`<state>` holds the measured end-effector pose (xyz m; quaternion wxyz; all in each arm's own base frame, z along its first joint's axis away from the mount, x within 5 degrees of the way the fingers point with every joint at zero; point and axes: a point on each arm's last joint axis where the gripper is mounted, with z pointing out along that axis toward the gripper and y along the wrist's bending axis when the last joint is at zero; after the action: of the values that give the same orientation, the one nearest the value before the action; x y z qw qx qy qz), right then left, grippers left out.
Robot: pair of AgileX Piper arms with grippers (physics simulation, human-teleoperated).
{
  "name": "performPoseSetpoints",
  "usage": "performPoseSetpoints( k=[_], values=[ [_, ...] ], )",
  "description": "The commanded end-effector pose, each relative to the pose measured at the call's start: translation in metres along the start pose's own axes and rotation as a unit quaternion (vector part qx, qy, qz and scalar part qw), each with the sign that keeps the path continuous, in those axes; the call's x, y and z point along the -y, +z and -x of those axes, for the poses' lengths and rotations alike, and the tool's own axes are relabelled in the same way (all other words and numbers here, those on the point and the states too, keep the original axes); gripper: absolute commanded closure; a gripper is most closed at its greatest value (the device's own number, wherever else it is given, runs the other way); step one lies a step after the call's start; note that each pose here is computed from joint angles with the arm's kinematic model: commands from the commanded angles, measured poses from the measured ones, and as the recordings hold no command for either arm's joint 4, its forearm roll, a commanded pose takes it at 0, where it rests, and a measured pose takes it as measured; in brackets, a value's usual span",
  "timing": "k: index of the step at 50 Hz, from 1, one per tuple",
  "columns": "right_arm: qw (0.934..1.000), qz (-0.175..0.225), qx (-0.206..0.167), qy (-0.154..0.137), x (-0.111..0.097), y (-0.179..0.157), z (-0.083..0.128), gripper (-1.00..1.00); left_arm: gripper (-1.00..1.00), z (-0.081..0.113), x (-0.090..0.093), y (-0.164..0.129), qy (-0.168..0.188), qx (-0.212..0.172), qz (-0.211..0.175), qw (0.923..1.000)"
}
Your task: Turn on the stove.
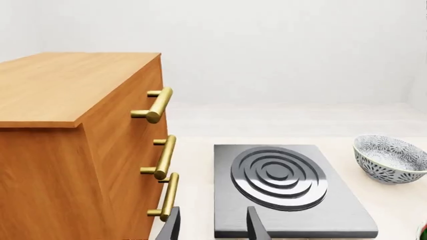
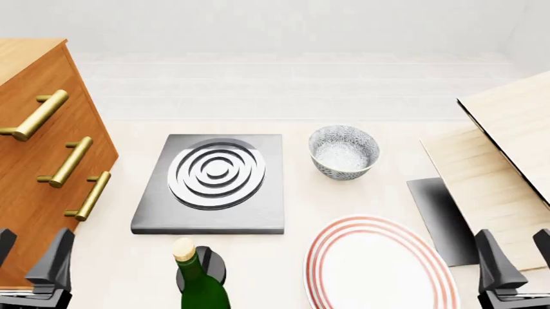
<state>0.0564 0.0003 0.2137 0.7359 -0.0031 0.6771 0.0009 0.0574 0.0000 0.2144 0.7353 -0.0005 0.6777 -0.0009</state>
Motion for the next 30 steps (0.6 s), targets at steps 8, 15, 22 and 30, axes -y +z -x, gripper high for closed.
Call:
performPoseSetpoints(
  k=[8,15,22,30],
  values=[
    [1.0,0.001,-0.002,0.003,0.0,0.004,0.001,-1.0,-1.0,0.028,0.004,-0.002,-0.026,-0.012,-0.037,0.9989],
    [1.0,0.005,-0.005,0.001,-0.001,0.006,0.0,-1.0,-1.0,0.053,0.005,0.002,-0.026,-0.036,-0.043,0.9981],
    [1.0,0.005,-0.008,-0.001,-0.001,0.007,0.0,-1.0,-1.0,0.064,0.007,0.019,-0.037,-0.081,-0.046,0.995],
    [0.9999,0.005,-0.015,-0.001,-0.001,0.006,-0.002,-1.0,-1.0,0.053,0.027,0.053,-0.122,-0.185,-0.098,0.9702]
  ],
)
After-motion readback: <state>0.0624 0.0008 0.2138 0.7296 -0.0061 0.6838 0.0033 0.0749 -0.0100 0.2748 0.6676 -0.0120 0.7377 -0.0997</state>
